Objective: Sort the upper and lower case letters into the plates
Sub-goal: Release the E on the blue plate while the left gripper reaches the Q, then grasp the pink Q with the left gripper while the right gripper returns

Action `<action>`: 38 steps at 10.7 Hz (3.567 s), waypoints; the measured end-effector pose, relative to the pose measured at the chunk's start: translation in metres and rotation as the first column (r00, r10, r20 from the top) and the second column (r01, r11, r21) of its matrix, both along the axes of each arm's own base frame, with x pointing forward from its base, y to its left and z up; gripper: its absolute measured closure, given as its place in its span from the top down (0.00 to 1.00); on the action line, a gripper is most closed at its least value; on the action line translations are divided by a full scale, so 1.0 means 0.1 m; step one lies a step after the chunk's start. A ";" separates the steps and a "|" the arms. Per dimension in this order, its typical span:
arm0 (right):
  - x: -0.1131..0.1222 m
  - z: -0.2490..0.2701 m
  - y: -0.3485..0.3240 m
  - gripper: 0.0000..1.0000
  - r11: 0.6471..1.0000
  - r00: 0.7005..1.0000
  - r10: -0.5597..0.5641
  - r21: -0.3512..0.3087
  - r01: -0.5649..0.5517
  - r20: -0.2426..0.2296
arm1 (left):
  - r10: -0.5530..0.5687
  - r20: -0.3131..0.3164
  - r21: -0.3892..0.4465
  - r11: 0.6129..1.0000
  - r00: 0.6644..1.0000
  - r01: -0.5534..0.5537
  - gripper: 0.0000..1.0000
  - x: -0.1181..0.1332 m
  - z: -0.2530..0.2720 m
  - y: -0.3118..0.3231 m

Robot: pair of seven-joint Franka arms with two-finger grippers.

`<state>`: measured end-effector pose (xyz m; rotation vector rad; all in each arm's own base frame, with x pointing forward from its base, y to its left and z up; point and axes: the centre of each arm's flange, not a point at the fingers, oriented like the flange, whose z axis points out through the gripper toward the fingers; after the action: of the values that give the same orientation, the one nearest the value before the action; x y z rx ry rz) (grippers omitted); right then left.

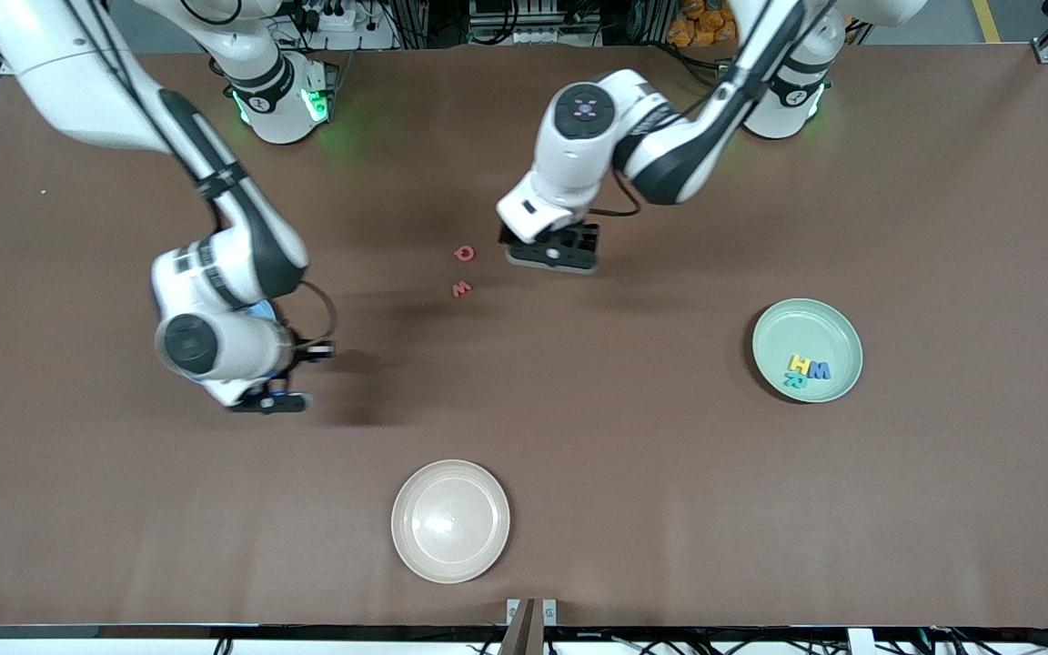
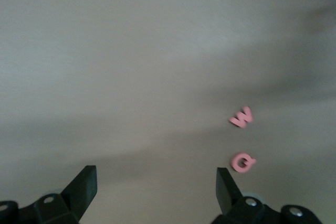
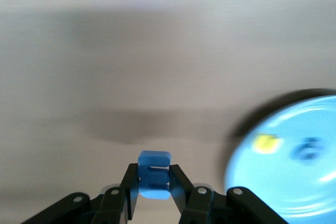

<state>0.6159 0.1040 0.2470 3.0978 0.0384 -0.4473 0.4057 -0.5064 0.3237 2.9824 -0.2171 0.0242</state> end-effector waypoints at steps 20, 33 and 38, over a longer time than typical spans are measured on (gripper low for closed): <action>-0.02 0.21 -0.82 1.00 0.995 0.998 0.060 0.076 -0.058 -0.029 | -0.443 0.128 0.097 0.896 0.887 0.433 0.81 -0.83 -1.58 -1.24; -0.12 0.52 1.19 1.00 0.981 0.983 -0.133 0.158 0.113 0.124 | -0.288 0.132 0.129 0.954 0.949 0.271 0.34 -0.51 -0.69 -1.18; -0.43 0.26 1.72 1.00 0.923 0.924 -0.377 0.111 0.369 0.059 | -0.039 0.076 0.226 0.974 0.996 0.021 0.34 0.65 0.47 0.16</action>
<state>0.5726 0.2759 0.2732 3.2153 -0.5581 -0.3325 0.4709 -0.4900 0.3706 3.2063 -0.2928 0.1238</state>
